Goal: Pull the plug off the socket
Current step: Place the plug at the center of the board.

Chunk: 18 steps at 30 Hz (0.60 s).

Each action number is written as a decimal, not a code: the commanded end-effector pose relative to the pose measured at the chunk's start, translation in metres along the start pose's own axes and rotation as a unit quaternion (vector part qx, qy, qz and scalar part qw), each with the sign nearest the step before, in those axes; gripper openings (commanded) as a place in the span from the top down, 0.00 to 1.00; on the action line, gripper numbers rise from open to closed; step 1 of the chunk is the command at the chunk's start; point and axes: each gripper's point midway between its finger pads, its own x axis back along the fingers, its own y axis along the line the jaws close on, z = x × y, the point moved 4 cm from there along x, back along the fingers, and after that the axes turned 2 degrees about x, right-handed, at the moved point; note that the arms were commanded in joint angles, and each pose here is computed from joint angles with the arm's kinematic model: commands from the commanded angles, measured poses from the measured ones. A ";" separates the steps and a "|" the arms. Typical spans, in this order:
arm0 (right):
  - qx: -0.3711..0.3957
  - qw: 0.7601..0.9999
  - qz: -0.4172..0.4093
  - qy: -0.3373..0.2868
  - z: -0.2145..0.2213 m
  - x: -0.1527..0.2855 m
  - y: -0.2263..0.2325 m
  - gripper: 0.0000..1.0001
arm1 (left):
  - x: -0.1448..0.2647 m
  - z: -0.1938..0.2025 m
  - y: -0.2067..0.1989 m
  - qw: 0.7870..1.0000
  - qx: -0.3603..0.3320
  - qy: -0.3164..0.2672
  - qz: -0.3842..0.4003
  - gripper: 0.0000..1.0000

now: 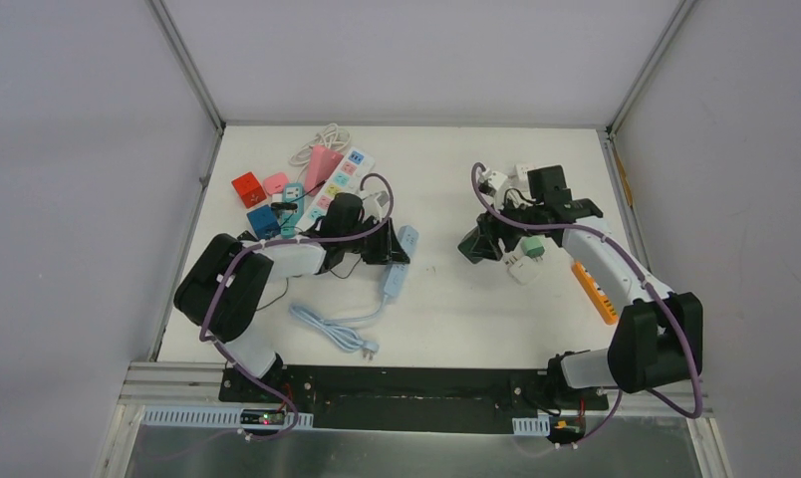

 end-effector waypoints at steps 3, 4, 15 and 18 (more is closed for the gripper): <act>0.009 1.000 0.018 -0.019 -0.017 0.012 -0.013 1.00 | 0.012 -0.022 -0.001 0.997 -0.067 -0.020 -0.027 1.00; 0.002 0.999 0.030 -0.017 -0.016 0.012 -0.017 1.00 | 0.014 -0.023 0.000 0.997 -0.074 -0.022 -0.032 1.00; -0.150 0.952 0.264 0.033 0.022 0.016 -0.108 0.99 | 0.026 -0.026 0.012 0.990 -0.108 -0.029 -0.081 1.00; -0.165 0.936 0.310 0.039 0.029 0.018 -0.125 0.95 | 0.029 -0.026 0.013 0.990 -0.113 -0.030 -0.084 1.00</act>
